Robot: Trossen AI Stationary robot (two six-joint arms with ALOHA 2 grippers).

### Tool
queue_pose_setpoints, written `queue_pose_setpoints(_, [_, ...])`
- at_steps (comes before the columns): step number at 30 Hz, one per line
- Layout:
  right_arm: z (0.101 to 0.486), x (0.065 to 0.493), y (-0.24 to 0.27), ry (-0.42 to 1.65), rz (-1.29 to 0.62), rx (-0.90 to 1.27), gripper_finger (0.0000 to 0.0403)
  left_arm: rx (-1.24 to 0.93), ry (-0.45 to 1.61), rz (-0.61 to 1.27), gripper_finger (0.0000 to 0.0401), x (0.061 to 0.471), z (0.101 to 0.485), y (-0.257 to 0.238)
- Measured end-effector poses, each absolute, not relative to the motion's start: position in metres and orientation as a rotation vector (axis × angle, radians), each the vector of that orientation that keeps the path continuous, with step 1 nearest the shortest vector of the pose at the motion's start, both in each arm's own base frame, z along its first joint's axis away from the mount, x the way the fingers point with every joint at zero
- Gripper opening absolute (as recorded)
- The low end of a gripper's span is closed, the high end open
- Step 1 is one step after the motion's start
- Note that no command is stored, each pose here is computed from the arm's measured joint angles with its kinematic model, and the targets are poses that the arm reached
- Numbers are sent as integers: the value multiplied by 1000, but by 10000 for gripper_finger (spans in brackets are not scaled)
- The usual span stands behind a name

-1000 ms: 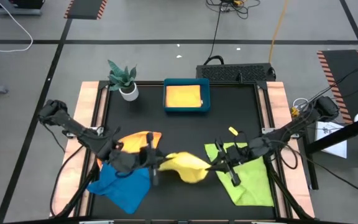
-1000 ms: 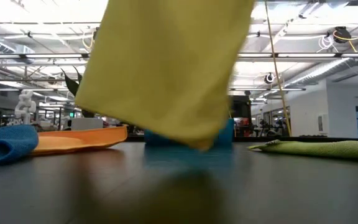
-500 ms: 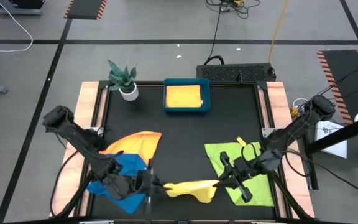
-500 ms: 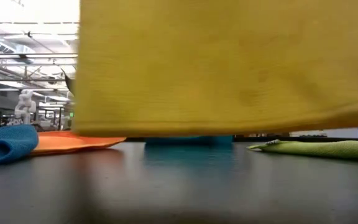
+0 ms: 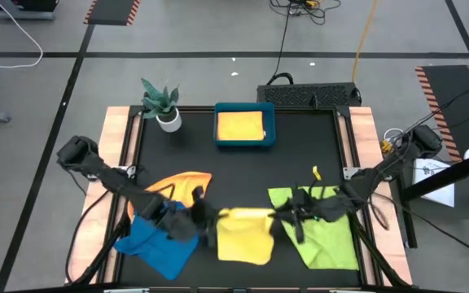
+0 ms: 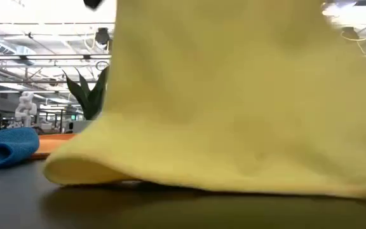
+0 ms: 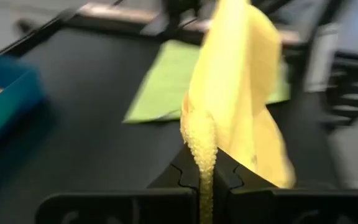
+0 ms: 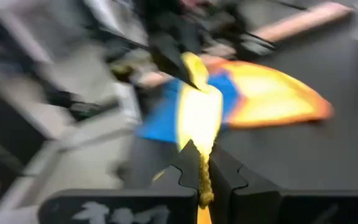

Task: Fold microfiber towels
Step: Fold the yellow microfiber towel

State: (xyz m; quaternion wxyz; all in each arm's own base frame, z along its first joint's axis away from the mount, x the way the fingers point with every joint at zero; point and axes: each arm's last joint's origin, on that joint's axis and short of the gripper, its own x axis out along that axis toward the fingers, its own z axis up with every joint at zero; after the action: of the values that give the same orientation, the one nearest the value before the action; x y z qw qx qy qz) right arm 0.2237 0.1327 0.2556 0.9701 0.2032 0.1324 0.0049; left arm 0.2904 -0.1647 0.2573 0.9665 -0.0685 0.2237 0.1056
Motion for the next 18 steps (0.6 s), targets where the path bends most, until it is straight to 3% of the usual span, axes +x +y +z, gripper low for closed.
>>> queue_pose_setpoints(8, [203, 227, 74, 447, -302, 393, 0, -214, 498, 357, 7, 287, 197, -76])
queue_pose_setpoints(18, [156, 213, 24, 334, -224, 453, 0, -122, 404, 234, 9, 275, 156, -13])
